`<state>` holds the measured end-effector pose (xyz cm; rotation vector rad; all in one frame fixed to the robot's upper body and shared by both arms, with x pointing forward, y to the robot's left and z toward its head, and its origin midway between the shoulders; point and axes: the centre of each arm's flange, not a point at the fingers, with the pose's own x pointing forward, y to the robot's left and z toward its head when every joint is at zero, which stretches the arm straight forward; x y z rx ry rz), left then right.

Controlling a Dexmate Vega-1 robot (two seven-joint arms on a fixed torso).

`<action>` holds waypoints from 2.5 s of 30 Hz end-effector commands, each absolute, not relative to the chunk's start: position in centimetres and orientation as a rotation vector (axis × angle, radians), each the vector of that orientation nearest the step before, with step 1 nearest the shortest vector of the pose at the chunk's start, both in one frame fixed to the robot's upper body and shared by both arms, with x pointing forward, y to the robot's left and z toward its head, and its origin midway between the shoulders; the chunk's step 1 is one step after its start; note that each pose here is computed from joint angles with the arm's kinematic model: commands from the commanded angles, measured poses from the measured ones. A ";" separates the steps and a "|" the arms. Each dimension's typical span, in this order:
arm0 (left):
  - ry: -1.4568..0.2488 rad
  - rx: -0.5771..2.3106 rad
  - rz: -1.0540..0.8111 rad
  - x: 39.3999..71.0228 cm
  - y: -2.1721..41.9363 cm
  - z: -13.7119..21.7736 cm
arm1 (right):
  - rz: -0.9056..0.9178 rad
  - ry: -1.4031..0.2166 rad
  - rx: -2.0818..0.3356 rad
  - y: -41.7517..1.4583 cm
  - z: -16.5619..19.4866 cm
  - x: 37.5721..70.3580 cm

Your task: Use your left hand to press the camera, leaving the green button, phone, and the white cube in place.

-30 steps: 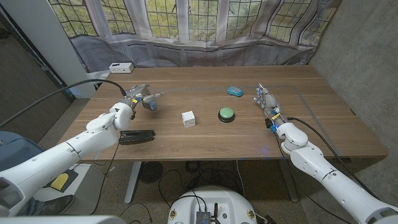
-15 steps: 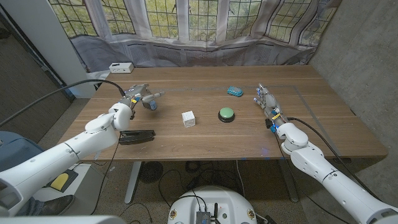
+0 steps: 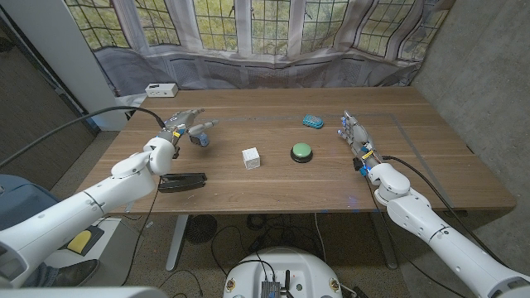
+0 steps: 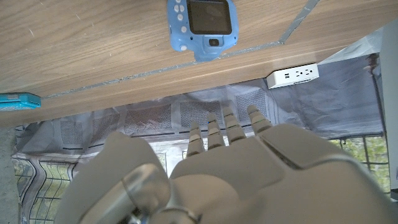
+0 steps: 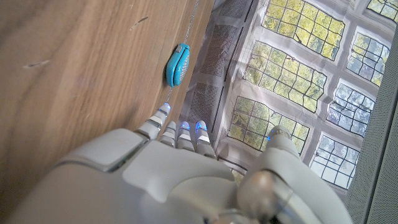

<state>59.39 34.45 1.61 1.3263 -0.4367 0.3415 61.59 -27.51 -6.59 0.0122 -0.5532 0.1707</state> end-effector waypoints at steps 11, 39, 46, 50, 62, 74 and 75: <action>-0.515 1.168 0.322 57.8 34.6 1.4 | 0.177 -0.591 0.010 -27.5 -6.1 61.0; -0.615 0.779 0.113 56.9 33.4 1.2 | 0.186 -0.692 0.001 -27.8 -4.8 59.8; -0.643 0.624 0.040 57.7 32.5 0.6 | 0.191 -0.712 -0.001 -28.0 -4.7 59.5; -0.659 0.562 -0.004 58.0 31.9 0.4 | 0.197 -0.719 0.003 -28.1 -4.7 59.5; -0.710 0.358 -0.156 58.1 29.8 -0.3 | 0.206 -0.723 -0.006 -28.3 -4.9 59.3; -0.804 0.163 -0.286 58.6 29.6 0.3 | 0.211 -0.737 -0.019 -28.6 -4.5 59.0; -0.805 0.163 -0.287 58.6 29.6 0.3 | 0.212 -0.737 -0.019 -28.6 -4.5 59.0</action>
